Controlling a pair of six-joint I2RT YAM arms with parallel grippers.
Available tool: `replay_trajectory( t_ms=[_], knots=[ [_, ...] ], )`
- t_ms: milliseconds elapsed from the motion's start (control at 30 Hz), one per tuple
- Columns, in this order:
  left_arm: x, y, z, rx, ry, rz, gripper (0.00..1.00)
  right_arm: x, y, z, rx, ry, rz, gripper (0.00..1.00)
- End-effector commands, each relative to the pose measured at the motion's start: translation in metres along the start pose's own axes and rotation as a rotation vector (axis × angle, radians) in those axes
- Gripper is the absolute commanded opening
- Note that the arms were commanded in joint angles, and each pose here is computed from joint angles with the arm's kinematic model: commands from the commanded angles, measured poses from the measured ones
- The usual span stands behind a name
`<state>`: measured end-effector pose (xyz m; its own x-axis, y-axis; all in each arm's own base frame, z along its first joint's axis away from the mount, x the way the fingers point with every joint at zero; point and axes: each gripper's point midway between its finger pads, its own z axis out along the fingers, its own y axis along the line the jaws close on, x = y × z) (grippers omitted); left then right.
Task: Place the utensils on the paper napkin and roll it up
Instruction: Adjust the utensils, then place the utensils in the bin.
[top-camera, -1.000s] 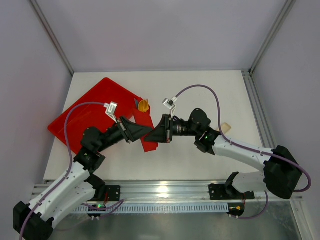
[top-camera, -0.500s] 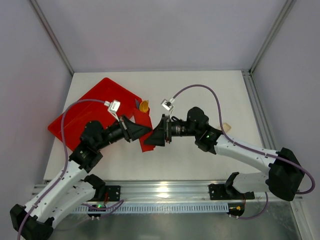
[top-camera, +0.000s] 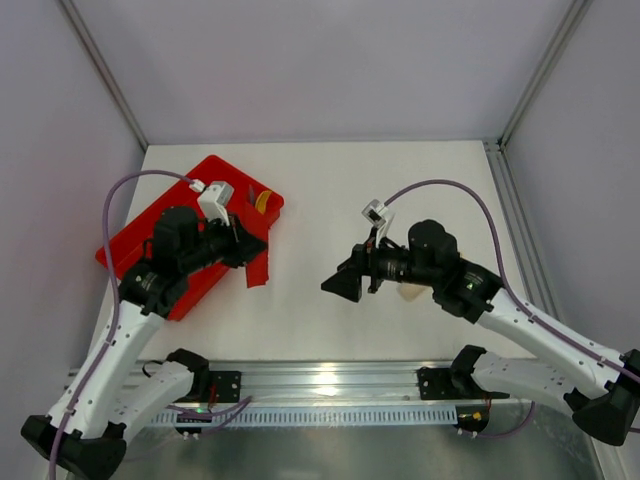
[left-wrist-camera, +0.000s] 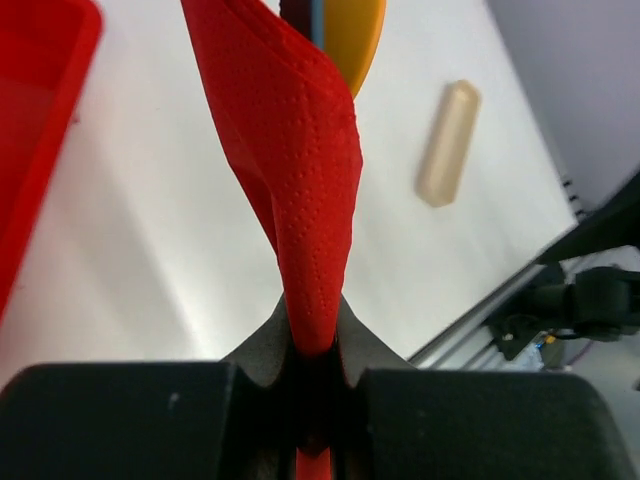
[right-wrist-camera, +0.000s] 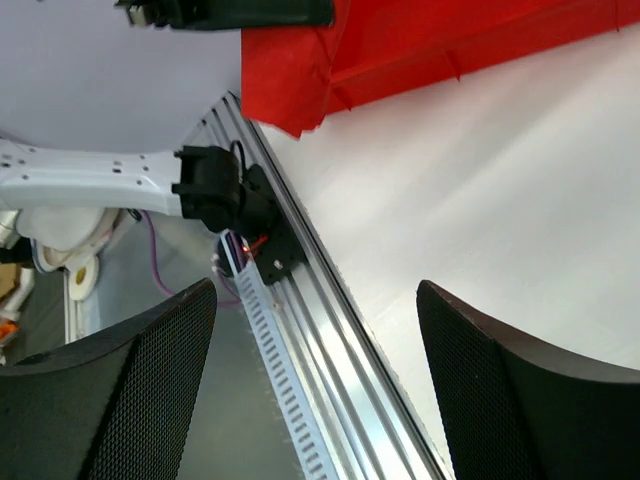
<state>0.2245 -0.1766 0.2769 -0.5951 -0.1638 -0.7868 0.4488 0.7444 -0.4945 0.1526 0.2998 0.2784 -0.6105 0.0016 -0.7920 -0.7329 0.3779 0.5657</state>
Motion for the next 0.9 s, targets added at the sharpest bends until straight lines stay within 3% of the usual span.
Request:
replay_trajectory(
  t_ms=[0, 167, 300, 500, 700, 867],
  knots=[
    [0.009, 0.04, -0.005, -0.13, 0.101, 0.117, 0.0, 0.004, -0.009, -0.015, 0.07, 0.035, -0.058, 0.84],
    [-0.005, 0.082, -0.014, -0.281, 0.16, 0.196, 0.0, 0.027, -0.016, -0.025, 0.089, 0.114, -0.084, 0.84],
    [-0.02, 0.112, -0.013, -0.311, 0.288, 0.239, 0.0, 0.04, -0.027, -0.024, 0.115, 0.156, -0.054, 0.84],
    [-0.025, 0.167, 0.013, -0.339, 0.492, 0.441, 0.0, 0.038, -0.043, -0.023, 0.193, 0.223, 0.003, 0.84],
    [-0.013, 0.228, 0.036, -0.421, 0.656, 0.36, 0.0, 0.019, -0.04, -0.034, 0.258, 0.315, 0.055, 0.84],
    [-0.025, 0.251, 0.055, -0.463, 0.689, 0.349, 0.0, -0.001, -0.037, -0.042, 0.3, 0.38, 0.075, 0.83]
  ],
)
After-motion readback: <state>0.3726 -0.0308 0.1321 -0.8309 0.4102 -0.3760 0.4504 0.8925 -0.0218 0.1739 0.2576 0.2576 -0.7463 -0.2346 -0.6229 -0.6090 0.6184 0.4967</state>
